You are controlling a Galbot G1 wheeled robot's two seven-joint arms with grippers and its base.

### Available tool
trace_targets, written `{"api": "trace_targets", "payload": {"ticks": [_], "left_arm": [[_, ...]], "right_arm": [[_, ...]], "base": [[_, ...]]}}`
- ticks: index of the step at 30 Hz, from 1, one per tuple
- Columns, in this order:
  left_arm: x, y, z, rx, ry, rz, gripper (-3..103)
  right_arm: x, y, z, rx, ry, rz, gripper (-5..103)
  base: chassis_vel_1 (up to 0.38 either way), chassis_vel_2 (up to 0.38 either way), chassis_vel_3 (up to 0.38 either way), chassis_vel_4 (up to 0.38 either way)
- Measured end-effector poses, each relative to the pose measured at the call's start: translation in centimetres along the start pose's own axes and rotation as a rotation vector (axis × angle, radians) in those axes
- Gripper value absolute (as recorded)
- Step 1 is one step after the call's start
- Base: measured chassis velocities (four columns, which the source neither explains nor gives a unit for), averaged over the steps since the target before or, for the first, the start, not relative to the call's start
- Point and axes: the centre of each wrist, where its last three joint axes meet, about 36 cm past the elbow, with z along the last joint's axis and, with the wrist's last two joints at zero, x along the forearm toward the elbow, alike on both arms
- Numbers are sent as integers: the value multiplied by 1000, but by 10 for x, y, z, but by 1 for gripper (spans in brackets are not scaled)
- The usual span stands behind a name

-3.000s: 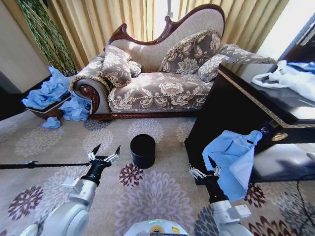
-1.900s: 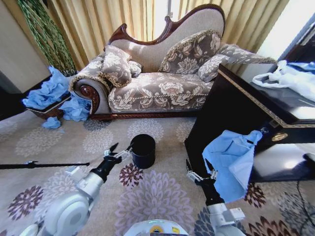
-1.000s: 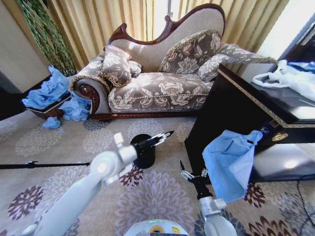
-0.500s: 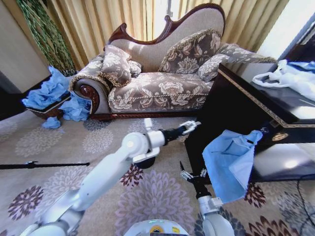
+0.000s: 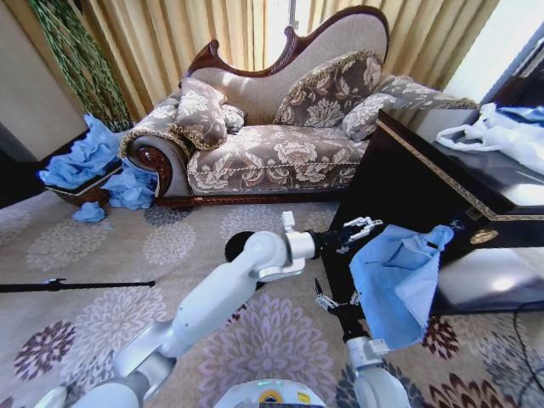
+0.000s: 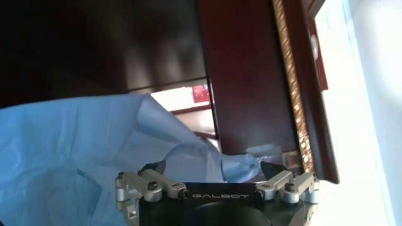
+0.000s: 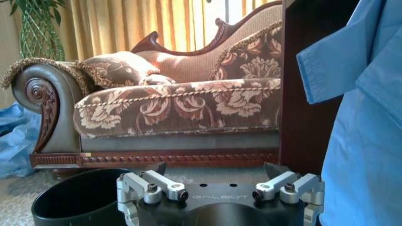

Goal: Place a garbage bag over the trash bin.

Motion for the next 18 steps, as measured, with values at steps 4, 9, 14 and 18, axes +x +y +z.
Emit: {"api": "trace_targets", "payload": {"ticks": [4, 9, 14, 18], "left_arm": [[-17, 1, 6, -2, 25, 7, 100], [-36, -1, 11, 1, 36, 20, 100], [-51, -2, 10, 4, 27, 29, 100], [-56, -2, 11, 6, 25, 32, 101]], "right_arm": [[-1, 3, 3, -8, 1, 6, 100], [-1, 3, 4, -10, 2, 9, 100], [0, 1, 4, -10, 3, 7, 100], [0, 0, 4, -11, 3, 7, 100]], "base": [[0, 0, 0, 0], [0, 0, 0, 0], [0, 0, 0, 0], [0, 0, 0, 0]]}}
